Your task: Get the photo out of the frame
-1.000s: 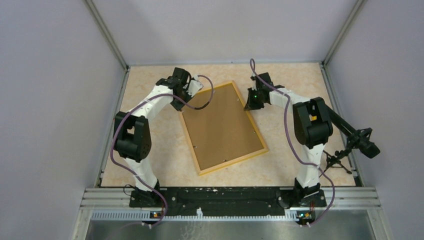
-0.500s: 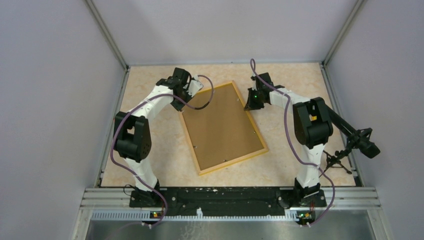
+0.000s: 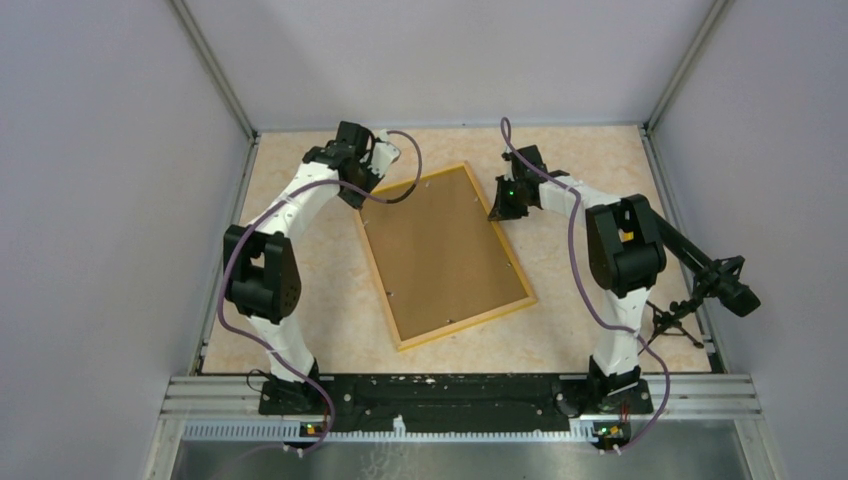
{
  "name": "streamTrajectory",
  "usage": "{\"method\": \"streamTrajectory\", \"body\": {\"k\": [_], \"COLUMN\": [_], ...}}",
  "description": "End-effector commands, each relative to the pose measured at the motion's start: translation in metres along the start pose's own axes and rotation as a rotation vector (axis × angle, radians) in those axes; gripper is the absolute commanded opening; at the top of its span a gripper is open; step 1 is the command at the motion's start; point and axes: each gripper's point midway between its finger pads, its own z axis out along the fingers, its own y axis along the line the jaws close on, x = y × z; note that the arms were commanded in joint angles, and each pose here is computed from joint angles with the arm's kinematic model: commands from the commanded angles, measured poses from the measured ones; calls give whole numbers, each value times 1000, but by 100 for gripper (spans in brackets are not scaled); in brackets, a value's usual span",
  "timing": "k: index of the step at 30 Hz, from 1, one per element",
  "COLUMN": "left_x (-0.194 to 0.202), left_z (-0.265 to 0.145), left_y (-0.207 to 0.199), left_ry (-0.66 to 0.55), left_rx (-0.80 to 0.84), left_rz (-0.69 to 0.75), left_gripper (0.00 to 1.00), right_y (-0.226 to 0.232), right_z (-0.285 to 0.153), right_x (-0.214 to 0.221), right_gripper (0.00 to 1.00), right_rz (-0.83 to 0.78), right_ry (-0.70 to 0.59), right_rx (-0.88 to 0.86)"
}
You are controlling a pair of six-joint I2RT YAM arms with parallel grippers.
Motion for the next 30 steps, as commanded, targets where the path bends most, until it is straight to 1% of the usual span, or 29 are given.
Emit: {"method": "streamTrajectory", "body": {"k": [1,6,14,23,30], "left_x": [-16,-4,20,39,45], "left_z": [-7,6,14,17,15], "left_y": [3,-5,-9,-20,-39], "left_ry": [-46,2,68,100,97], "left_rx": [9,37,28,53,136], "left_rz": [-12,-14,10,28,36], "left_gripper": [0,0,0,0,0], "right_y": [-15,-17,-17,-17,-17], "right_z": [5,4,6,7,8], "right_x": [42,40,40,40,41], "right_gripper": [0,0,0,0,0], "right_rz": [76,72,72,70,72], "right_ry": [135,130,132,135,137], "right_rx": [64,79,78,79,78]}}
